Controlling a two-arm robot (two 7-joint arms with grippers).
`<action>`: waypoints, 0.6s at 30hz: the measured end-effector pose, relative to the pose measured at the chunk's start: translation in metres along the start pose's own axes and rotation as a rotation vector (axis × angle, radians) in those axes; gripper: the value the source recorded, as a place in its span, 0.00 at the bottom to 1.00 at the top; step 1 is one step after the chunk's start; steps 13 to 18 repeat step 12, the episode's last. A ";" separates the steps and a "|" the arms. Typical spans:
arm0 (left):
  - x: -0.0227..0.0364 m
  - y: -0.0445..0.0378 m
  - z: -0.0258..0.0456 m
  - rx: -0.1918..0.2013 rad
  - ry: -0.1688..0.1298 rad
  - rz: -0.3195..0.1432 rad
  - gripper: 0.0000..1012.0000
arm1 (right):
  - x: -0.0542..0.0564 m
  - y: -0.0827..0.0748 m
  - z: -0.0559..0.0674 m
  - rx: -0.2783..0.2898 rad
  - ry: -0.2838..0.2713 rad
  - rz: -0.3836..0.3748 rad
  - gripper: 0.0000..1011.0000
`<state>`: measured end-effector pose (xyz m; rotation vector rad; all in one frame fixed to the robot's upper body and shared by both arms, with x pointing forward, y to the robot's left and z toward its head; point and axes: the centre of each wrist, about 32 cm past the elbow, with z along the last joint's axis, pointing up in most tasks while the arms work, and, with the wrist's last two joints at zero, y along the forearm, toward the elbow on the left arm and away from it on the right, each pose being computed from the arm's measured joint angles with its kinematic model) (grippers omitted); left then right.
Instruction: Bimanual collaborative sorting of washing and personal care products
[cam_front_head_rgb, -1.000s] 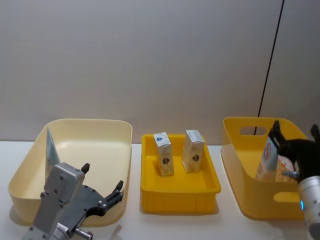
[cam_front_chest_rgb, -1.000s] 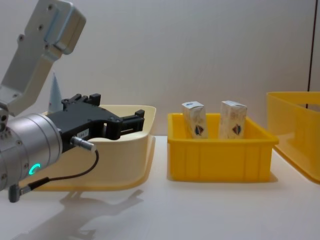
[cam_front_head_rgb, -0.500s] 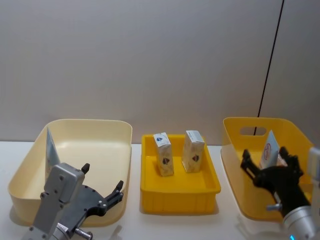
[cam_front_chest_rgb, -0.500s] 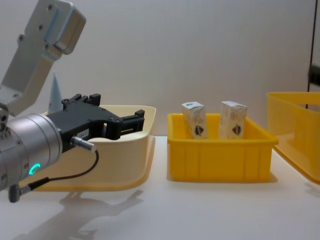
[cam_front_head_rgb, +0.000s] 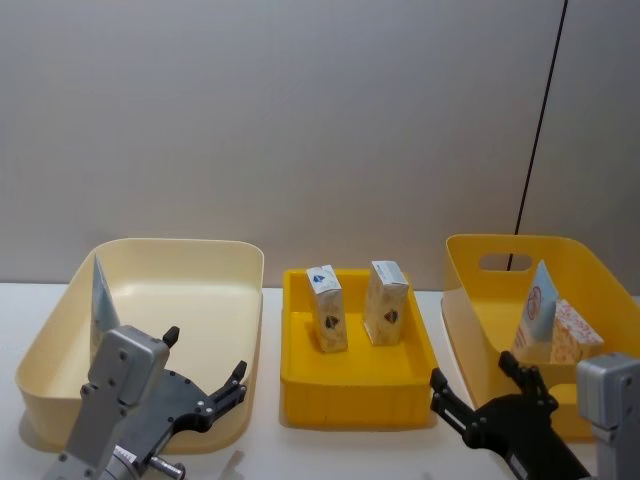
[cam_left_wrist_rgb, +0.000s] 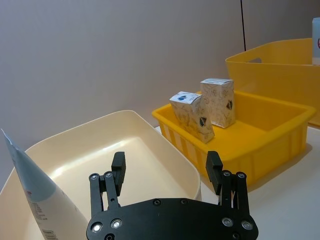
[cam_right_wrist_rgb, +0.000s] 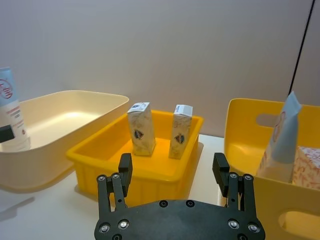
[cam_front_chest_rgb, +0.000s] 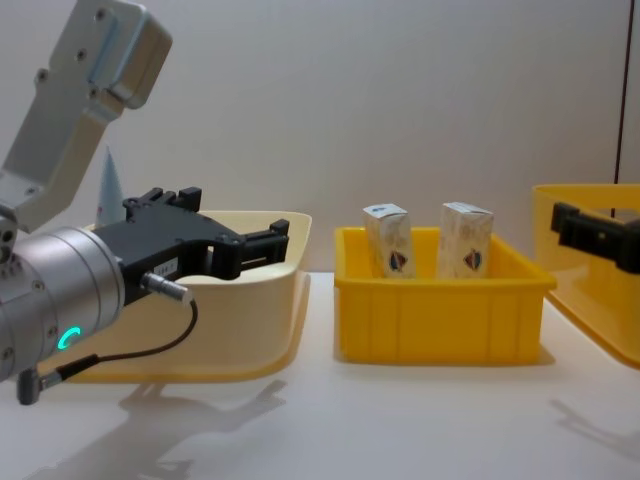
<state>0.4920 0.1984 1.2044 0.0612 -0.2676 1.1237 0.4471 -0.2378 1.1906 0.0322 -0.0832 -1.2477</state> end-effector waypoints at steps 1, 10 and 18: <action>0.0000 0.0000 0.0000 0.000 0.000 0.000 0.99 | -0.001 -0.001 -0.001 -0.004 0.002 0.009 0.99; 0.0000 0.0000 0.0000 0.000 0.000 0.000 0.99 | -0.002 -0.003 -0.002 -0.009 0.004 0.020 0.99; 0.0000 0.0000 0.0000 0.000 0.000 0.000 0.99 | -0.002 -0.003 -0.002 -0.009 0.004 0.020 0.99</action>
